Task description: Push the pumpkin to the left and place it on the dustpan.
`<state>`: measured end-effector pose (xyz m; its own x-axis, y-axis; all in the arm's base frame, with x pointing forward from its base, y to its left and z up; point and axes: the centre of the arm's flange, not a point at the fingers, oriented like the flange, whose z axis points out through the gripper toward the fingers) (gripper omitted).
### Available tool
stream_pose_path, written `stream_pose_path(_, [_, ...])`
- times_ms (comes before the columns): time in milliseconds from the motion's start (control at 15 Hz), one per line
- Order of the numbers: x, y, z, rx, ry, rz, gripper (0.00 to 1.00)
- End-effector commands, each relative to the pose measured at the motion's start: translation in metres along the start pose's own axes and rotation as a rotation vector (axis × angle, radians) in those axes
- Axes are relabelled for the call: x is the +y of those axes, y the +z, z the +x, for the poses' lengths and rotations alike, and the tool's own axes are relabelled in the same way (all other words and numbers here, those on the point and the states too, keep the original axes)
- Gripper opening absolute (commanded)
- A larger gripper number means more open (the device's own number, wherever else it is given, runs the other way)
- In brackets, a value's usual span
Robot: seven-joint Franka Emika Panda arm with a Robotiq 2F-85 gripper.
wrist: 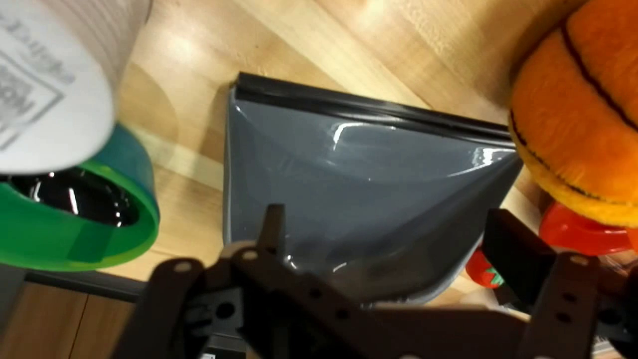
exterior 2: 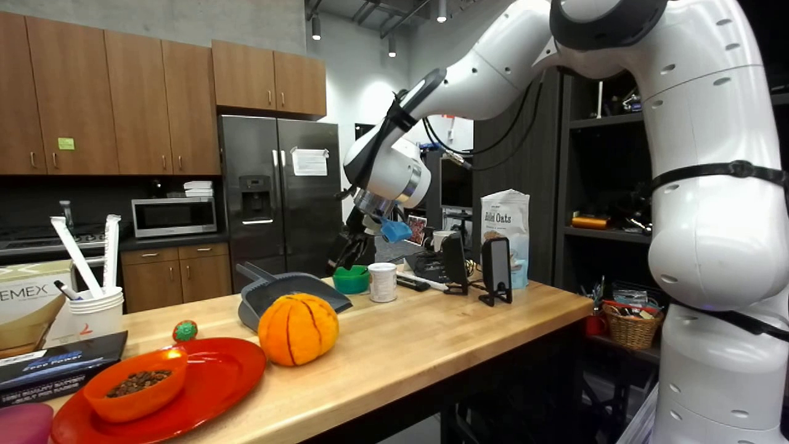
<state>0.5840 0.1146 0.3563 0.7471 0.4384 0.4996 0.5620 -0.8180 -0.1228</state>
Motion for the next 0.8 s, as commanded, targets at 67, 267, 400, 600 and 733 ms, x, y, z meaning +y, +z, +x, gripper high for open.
stream_pose_path(67, [-0.015,-0.05,-0.011,0.048,-0.059,0.047,1.0])
stream_pose_path(267, [-0.02,-0.062,-0.023,0.005,-0.086,0.091,1.0])
stream_pose_path(400, [-0.02,-0.063,-0.033,-0.05,-0.097,0.145,1.0])
stream_pose_path(600, [-0.021,-0.032,-0.034,-0.102,-0.099,0.213,1.0])
stream_pose_path(733, [-0.027,-0.015,-0.031,-0.136,-0.106,0.249,1.0])
